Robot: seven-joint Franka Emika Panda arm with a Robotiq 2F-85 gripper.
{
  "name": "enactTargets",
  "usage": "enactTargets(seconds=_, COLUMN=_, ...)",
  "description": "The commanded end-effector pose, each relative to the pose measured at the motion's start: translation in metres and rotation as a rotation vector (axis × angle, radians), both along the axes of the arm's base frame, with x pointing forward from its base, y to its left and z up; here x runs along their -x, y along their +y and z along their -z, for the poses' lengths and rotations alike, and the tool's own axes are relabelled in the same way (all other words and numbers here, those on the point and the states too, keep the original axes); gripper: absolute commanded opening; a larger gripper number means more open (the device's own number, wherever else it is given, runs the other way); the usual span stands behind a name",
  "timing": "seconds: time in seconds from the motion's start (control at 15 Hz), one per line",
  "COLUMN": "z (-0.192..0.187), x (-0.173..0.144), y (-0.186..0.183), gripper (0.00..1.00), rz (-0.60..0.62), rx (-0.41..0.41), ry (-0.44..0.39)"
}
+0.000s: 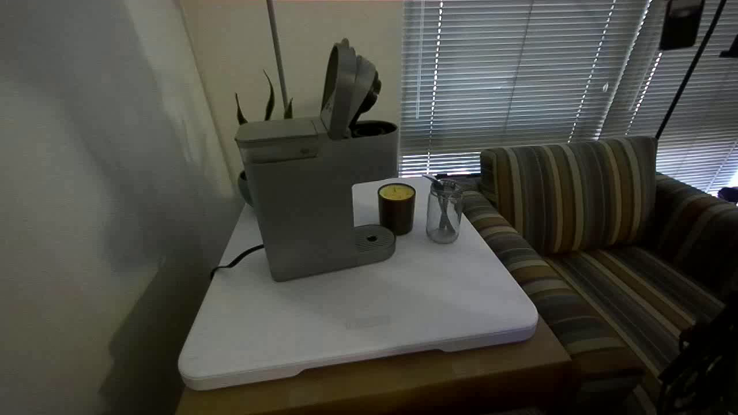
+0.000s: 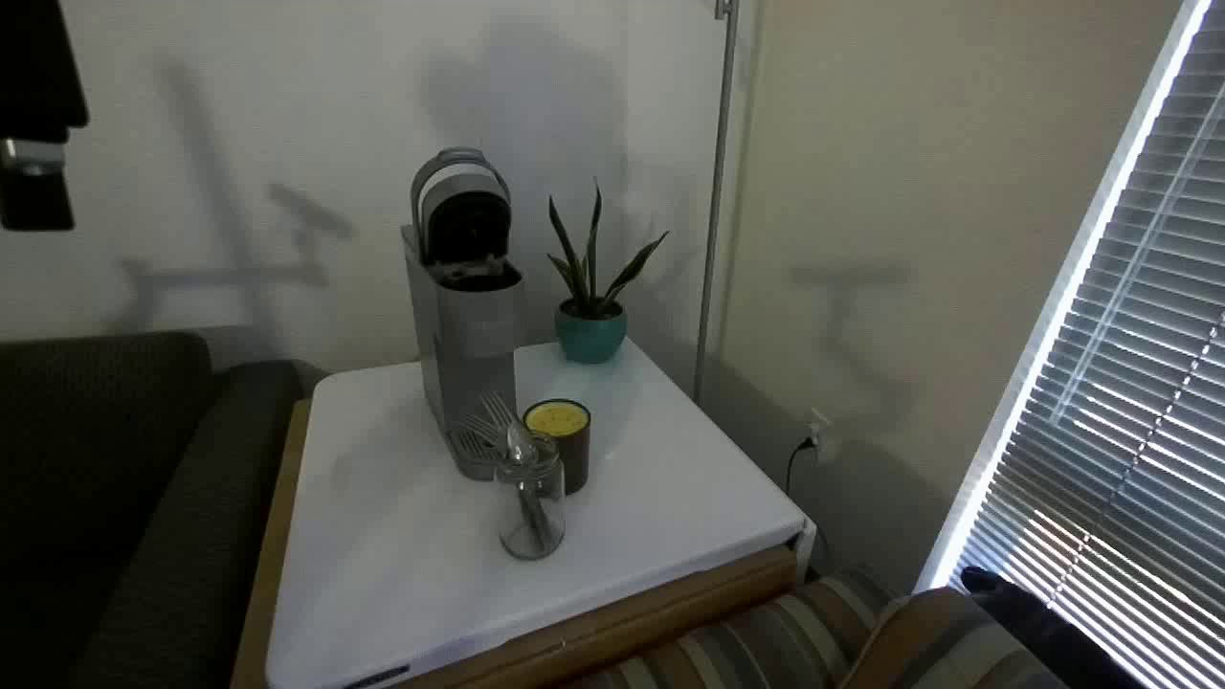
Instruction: Close the lid of the coffee machine chamber
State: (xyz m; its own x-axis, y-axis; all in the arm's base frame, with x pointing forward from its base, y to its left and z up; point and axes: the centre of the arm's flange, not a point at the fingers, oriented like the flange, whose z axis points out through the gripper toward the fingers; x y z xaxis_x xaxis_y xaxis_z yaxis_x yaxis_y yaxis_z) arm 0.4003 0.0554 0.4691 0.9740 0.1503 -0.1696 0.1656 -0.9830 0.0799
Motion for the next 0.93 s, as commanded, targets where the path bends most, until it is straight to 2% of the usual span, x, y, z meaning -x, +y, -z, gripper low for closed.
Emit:
enactTargets(seconds=0.0, z=0.000, x=0.000, y=0.000, gripper=1.00, rz=0.000, rx=0.000, ry=0.000)
enactTargets(seconds=0.2, z=-0.001, x=-0.017, y=-0.001, gripper=1.00, rz=0.116, rx=-0.039, ry=-0.024)
enactTargets(seconds=0.4, z=-0.003, x=-0.041, y=-0.001, gripper=1.00, rz=0.285, rx=-0.070, ry=-0.062)
enactTargets(seconds=0.73, z=0.006, x=-0.090, y=-0.007, gripper=1.00, rz=0.540, rx=-0.166, ry=-0.185)
enactTargets(seconds=0.8, z=0.007, x=-0.096, y=-0.009, gripper=1.00, rz=0.564, rx=-0.176, ry=-0.211)
enactTargets(seconds=0.87, z=0.001, x=-0.073, y=-0.005, gripper=1.00, rz=0.505, rx=-0.149, ry=-0.186)
